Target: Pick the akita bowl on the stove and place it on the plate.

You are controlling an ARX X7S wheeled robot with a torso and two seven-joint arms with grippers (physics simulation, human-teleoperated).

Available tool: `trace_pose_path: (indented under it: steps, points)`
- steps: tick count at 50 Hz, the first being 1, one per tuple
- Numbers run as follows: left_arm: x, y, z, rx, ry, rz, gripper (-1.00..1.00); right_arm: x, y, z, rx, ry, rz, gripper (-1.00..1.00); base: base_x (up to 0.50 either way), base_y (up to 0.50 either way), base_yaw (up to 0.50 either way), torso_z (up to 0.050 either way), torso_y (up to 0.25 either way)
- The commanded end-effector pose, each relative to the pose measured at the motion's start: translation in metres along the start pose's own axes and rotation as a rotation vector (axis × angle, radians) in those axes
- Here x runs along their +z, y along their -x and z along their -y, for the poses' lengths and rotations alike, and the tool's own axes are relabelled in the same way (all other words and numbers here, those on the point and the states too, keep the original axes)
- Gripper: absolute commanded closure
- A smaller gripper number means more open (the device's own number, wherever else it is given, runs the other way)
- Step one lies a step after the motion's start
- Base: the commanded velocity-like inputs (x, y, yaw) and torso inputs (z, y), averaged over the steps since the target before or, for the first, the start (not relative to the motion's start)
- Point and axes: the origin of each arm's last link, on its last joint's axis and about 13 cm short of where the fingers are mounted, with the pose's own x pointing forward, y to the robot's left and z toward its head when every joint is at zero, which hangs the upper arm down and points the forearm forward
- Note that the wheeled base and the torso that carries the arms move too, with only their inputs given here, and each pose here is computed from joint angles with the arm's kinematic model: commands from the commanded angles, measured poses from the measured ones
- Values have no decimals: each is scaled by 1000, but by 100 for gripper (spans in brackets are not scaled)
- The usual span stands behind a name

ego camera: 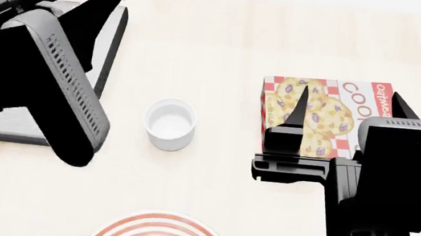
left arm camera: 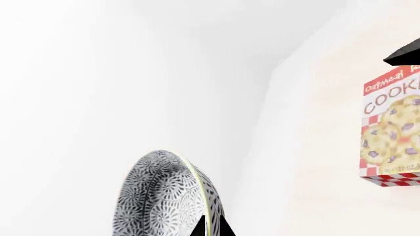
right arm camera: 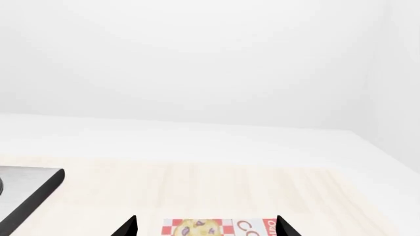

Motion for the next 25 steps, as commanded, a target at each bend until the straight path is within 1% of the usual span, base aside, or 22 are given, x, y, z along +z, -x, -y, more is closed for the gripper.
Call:
trace_pose_path:
  steps: [1, 7, 10, 12, 14, 15, 16, 20, 25]
  points:
    - [7, 17, 14, -172, -113, 65, 100, 0, 0, 0, 0, 0, 0, -100, 0, 0, 0, 0, 0]
    - [6, 20, 19, -211, -156, 67, 100, 0, 0, 0, 0, 0, 0, -100, 0, 0, 0, 0, 0]
    - [6, 22, 22, -248, -209, 75, 100, 1, 1, 0, 0, 0, 0, -100, 0, 0, 0, 0, 0]
    - [6, 22, 22, -247, -194, 73, 100, 0, 0, 0, 0, 0, 0, -100, 0, 0, 0, 0, 0]
    - [5, 22, 23, -267, -203, 72, 100, 0, 0, 0, 0, 0, 1, -100, 0, 0, 0, 0, 0]
    - [4, 24, 25, -297, -224, 68, 100, -1, 0, 0, 0, 0, 1, -100, 0, 0, 0, 0, 0]
    - [4, 25, 26, -304, -228, 66, 100, 0, 0, 0, 0, 0, 1, -100, 0, 0, 0, 0, 0]
    - [1, 26, 30, -324, -223, 56, 100, 0, 0, 0, 0, 1, 1, -100, 0, 0, 0, 0, 0]
    - [-3, 31, 41, -381, -230, 38, 100, -1, 0, 0, 0, 1, 1, -100, 0, 0, 0, 0, 2]
